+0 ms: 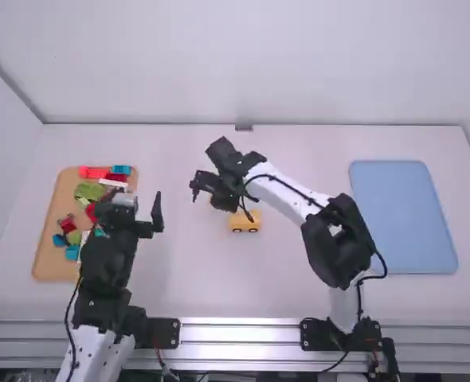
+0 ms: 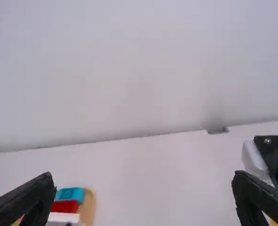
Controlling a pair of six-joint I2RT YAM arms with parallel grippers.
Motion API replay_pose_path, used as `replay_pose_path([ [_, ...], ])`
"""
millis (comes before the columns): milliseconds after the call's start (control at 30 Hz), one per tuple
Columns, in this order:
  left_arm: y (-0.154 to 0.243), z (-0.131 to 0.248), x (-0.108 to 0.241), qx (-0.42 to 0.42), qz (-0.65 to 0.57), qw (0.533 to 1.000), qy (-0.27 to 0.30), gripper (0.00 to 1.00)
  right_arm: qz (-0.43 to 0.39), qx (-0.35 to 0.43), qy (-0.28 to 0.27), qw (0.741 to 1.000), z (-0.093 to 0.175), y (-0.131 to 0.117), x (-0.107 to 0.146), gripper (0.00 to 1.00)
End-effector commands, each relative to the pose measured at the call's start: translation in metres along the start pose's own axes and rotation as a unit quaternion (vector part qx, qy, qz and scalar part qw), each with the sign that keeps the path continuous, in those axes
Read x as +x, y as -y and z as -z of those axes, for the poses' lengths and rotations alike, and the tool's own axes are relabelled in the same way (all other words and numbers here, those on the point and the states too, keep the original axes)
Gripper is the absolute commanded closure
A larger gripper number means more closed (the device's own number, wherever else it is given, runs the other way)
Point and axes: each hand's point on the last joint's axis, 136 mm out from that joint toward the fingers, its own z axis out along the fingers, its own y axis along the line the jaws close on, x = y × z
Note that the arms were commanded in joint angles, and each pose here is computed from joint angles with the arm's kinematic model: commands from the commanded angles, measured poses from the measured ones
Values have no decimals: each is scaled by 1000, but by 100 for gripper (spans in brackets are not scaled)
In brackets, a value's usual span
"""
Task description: Assemble lego blocks to make yellow taxi
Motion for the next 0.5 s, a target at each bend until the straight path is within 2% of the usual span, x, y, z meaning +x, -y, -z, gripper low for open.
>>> replay_pose_path([
  [0,-15,10,-5,-35,19,999,14,1,22,31,12,999,19,12,-12,100],
  [200,-27,21,-12,-59,28,997,31,1,32,31,-13,999,6,6,-10,100],
  [467,-29,18,-6,-64,40,997,19,1,43,-29,-57,997,-21,-7,-20,100],
])
